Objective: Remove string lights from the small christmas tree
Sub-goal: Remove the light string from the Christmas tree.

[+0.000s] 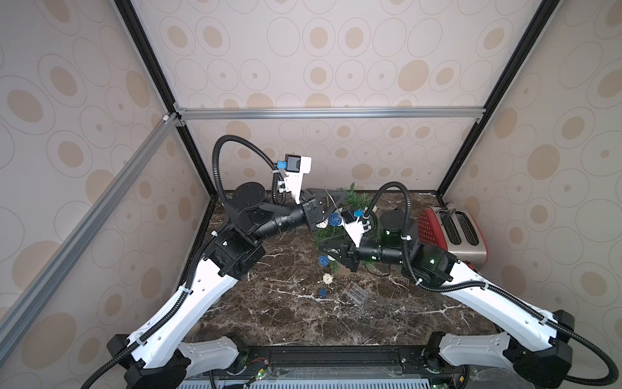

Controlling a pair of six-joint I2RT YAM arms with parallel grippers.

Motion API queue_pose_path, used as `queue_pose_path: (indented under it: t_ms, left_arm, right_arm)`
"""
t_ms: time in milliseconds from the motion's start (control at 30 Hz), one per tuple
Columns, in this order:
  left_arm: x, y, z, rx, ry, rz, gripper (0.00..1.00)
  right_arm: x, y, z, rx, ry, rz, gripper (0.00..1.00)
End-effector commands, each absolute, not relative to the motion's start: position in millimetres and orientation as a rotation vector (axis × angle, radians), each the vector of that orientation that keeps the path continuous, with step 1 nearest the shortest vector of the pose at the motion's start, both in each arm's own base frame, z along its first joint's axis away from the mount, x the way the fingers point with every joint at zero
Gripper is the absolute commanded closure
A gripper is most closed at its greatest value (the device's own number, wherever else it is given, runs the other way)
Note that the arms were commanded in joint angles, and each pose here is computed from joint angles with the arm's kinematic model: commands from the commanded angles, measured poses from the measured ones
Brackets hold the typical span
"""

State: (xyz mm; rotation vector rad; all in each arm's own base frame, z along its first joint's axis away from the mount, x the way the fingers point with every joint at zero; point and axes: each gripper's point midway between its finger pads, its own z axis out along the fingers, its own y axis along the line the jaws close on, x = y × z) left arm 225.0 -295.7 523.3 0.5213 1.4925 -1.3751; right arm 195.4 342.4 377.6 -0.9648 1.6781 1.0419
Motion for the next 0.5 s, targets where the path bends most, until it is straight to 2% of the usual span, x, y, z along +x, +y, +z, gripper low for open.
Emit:
queue_pose_path:
  t_ms: [0, 100, 200, 233, 300, 467]
  left_arm:
    - [217, -290, 548, 0.527, 1.423, -1.372, 1.0]
    - [219, -292, 549, 0.529, 1.425, -1.376, 1.0]
    - [222, -293, 548, 0.515, 1.435, -1.373, 0.99]
    - [223, -294, 548, 0.512, 1.436, -1.373, 0.9]
    - [226, -294, 546, 0.501, 1.446, -1.369, 0.66]
    - [231, -292, 539, 0.481, 1.481, -1.328, 0.39]
  right_arm:
    - [190, 333, 382, -0.945, 1.673, 1.034, 0.84]
    - [192, 328, 382, -0.926, 1.684, 1.013, 1.0]
    - [191, 325, 382, -0.917, 1.695, 1.012, 1.0]
    - [191, 324, 382, -0.909, 1.702, 1.01, 1.0]
    - [192, 320, 381, -0.884, 1.725, 0.996, 1.0]
    - [192, 301, 382, -0.824, 1.786, 0.946, 1.0]
